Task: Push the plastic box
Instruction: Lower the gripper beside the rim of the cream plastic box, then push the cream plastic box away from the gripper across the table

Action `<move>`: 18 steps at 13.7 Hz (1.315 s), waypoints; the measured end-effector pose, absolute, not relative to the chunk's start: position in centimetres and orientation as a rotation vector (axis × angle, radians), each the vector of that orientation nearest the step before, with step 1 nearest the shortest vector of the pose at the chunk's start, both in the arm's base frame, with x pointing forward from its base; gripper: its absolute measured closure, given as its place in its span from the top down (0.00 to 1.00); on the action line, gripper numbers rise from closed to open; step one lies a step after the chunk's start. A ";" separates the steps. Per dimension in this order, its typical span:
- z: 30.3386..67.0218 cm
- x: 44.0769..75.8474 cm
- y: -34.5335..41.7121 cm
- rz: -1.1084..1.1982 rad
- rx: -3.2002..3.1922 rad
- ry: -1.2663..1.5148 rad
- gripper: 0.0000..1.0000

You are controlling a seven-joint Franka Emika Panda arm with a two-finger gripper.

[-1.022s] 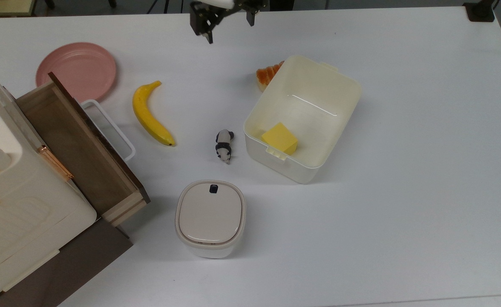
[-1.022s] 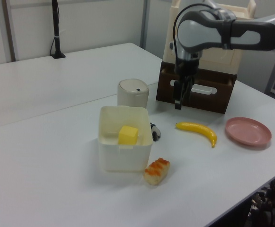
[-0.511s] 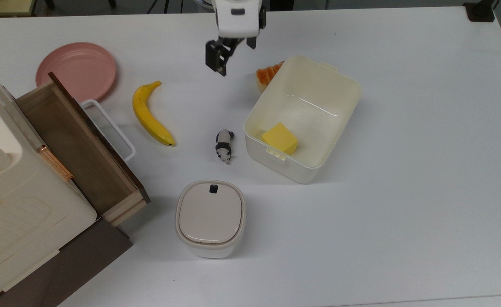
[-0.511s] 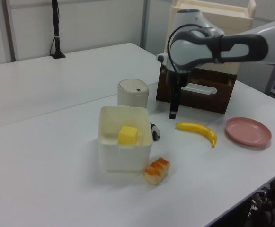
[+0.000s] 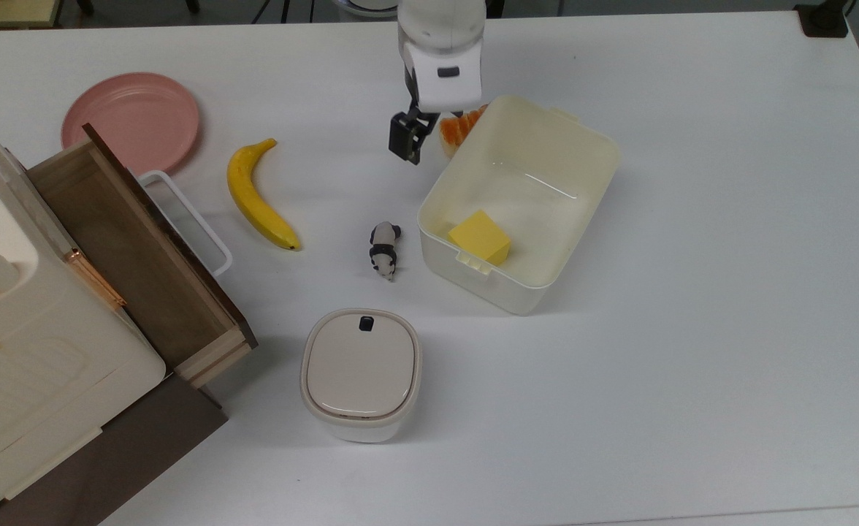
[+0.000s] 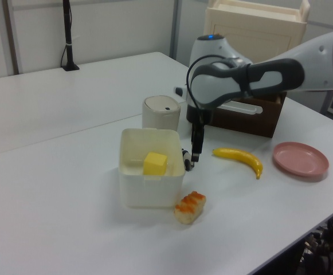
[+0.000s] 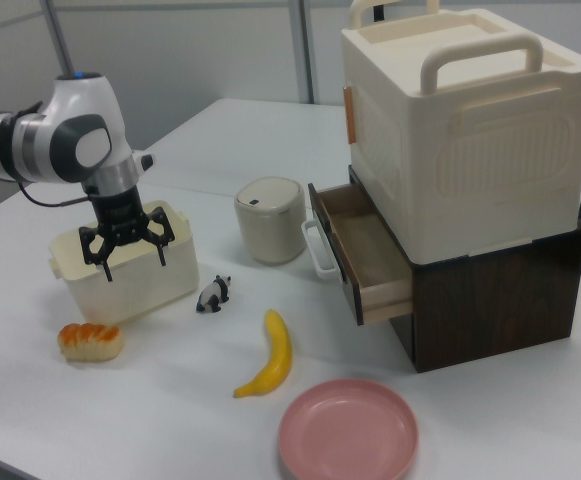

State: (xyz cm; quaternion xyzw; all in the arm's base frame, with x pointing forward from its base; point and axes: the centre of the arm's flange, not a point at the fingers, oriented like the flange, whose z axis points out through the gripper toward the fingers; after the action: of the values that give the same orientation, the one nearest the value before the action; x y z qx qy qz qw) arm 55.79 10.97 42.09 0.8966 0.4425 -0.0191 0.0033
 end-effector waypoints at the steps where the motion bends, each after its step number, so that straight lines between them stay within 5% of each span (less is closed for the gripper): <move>1: 41.5 55.8 11.2 -0.072 2.810 1.394 1.00; 18: 38.8 59.1 16.8 0.198 2.765 1.479 1.00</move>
State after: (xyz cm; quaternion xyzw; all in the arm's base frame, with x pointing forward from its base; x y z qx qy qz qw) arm 59.15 16.76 38.77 0.8800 0.4708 0.0631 -0.0003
